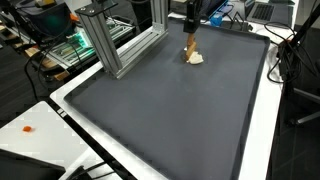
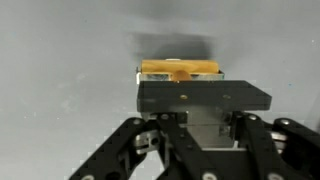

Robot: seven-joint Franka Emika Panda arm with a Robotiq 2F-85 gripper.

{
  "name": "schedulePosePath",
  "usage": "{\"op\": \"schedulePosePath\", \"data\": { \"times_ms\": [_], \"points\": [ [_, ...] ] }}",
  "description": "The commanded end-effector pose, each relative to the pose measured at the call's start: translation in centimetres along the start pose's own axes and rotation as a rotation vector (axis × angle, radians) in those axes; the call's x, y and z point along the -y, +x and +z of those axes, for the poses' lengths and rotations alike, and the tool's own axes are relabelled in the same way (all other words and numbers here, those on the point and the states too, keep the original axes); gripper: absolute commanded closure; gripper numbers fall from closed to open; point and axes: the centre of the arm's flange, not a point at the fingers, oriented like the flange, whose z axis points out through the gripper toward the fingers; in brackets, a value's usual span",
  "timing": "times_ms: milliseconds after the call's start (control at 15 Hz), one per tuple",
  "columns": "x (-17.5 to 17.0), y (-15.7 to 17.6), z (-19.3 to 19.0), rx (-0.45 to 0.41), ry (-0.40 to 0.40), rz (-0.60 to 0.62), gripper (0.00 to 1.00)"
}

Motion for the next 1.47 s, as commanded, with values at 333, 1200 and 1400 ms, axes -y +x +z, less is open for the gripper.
{"op": "schedulePosePath", "data": {
  "times_ms": [333,1200,1400],
  "points": [
    [0.4,-1.5,0.6,-0.066,0.005,-0.165,0.77],
    [1.2,-0.8,1.0,-0.119,0.025,-0.437,0.77],
    [0.2,-1.2,0.1,-0.096,0.023,-0.451,0.77]
  ]
}}
